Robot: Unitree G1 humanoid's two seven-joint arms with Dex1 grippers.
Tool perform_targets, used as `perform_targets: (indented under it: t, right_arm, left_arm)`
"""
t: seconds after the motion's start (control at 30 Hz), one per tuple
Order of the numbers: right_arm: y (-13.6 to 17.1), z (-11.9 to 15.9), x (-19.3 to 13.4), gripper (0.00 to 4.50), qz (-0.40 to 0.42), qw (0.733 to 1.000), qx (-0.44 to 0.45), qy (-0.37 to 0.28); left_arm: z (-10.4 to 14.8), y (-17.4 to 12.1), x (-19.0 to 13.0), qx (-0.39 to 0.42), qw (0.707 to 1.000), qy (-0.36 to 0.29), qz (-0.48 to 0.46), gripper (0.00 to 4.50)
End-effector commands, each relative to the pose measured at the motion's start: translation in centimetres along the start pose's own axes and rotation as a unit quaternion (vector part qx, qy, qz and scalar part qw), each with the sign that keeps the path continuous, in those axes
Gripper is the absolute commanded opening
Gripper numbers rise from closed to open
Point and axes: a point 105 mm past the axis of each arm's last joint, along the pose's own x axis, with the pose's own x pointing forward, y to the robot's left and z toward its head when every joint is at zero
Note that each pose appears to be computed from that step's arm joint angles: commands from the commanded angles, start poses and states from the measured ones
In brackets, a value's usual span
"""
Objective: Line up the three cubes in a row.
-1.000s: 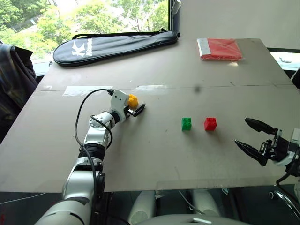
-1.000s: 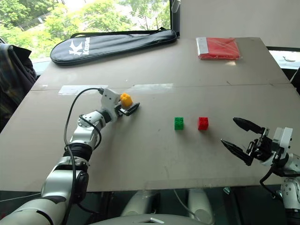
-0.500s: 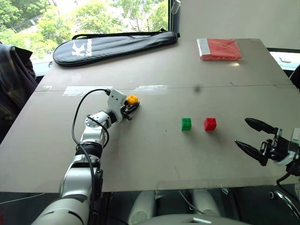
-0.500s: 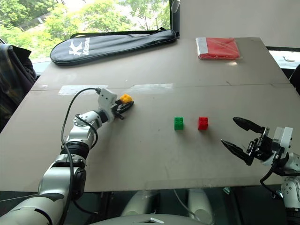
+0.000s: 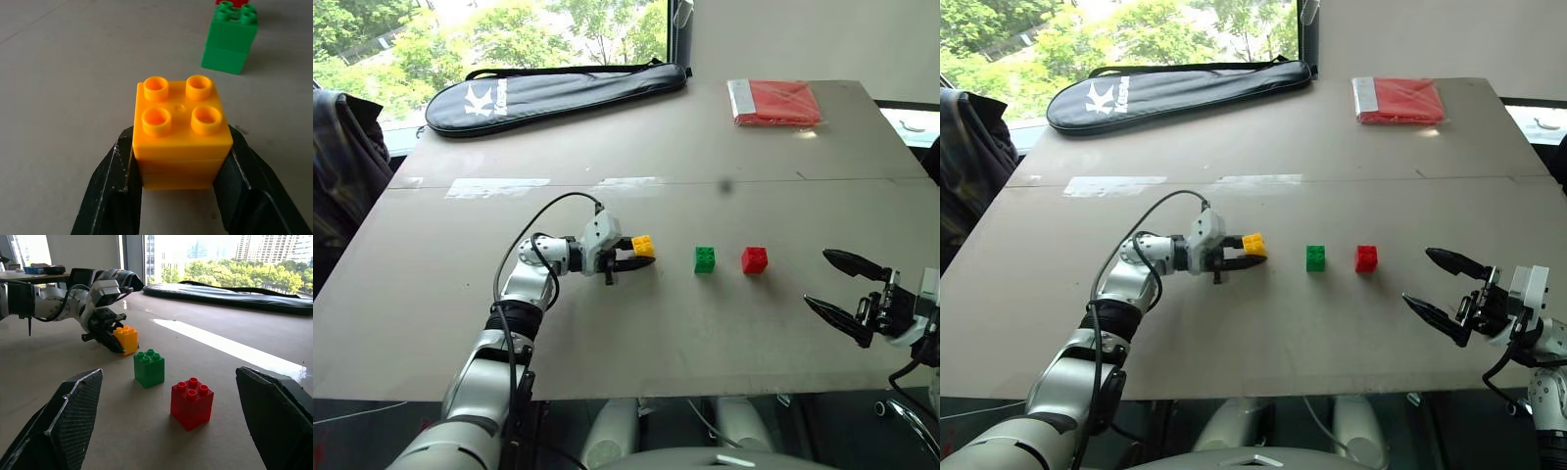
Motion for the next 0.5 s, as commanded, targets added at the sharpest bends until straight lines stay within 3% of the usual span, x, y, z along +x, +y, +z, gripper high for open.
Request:
perform_targets:
  t: [0.03,0.5]
  right_arm:
    - [0.3,0.9,0.1,4.50,0.008,1.000,-0.020,-0.004]
    - [1.6,1.1,-0.6,4.50,-0.008,1.000,-0.019,0.003]
  left_arm:
    - [0.8,-0.8,1.6,0.031,0.998,0.002,-0.052,1.34]
    - [-0.1,-1.0,3.0,0.057,0.996,0.018,-0.071,1.34]
